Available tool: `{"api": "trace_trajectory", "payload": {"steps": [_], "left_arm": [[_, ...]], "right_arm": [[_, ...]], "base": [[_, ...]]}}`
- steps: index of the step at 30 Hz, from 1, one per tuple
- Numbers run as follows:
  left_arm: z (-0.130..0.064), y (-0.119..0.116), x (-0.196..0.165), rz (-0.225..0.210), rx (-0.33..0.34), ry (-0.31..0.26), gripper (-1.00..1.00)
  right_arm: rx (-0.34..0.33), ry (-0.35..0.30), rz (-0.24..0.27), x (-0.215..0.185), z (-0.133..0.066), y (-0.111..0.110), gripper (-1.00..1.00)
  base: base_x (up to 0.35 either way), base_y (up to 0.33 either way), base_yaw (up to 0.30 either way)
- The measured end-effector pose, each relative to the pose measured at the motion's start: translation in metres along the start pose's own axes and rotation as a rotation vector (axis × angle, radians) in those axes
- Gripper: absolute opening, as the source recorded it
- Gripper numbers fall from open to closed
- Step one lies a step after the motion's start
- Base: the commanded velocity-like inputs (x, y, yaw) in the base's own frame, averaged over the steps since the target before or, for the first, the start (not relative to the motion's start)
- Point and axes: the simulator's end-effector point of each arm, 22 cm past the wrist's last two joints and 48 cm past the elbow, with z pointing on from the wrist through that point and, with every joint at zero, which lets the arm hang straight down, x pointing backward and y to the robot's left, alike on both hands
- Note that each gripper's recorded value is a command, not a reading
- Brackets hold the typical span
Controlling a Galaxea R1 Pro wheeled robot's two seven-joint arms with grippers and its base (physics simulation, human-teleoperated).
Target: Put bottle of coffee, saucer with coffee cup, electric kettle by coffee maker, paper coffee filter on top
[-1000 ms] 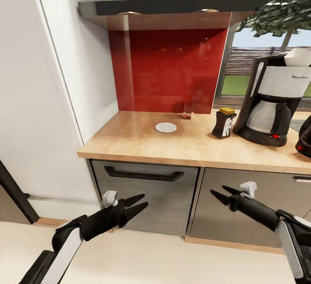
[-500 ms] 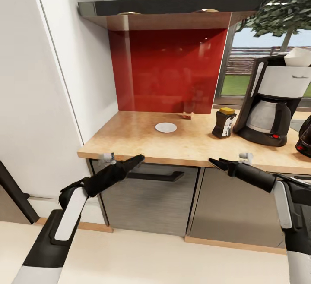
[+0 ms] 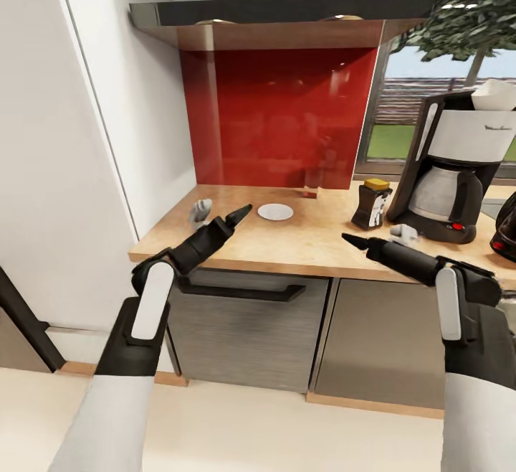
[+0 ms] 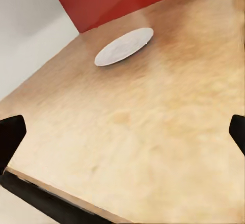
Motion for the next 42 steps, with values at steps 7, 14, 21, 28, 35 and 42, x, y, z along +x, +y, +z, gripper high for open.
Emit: {"api": "trace_trajectory", "payload": {"steps": [7,14,21,28,35,42], "left_arm": [[0.012,0.041,-0.025,-0.043,-0.109,-0.031,1.00],[0.006,0.073,-0.036,-0.060,-0.236,-0.054,1.00],[-0.001,0.090,-0.042,-0.077,-0.326,-0.069,1.00],[0.000,0.084,-0.043,-0.168,-0.297,-0.083,1.00],[-0.001,0.088,-0.041,-0.182,-0.304,-0.082,1.00],[-0.001,0.089,-0.041,-0.184,-0.305,-0.083,1.00]], "right_arm": [[0.050,-0.013,0.085,-0.009,0.040,0.023,1.00],[0.084,-0.027,0.144,-0.012,0.056,0.032,1.00],[0.068,-0.073,0.358,-0.021,0.059,0.037,1.00],[0.095,-0.111,0.607,-0.025,0.059,0.030,1.00],[0.145,-0.077,0.632,-0.013,0.066,0.033,1.00],[0.144,-0.064,0.638,-0.009,0.069,0.035,1.00]], "base": [[0.000,0.000,0.000],[0.000,0.000,0.000],[0.000,0.000,0.000],[0.058,0.000,0.000],[0.061,0.000,0.000],[0.160,0.000,0.000]]}}
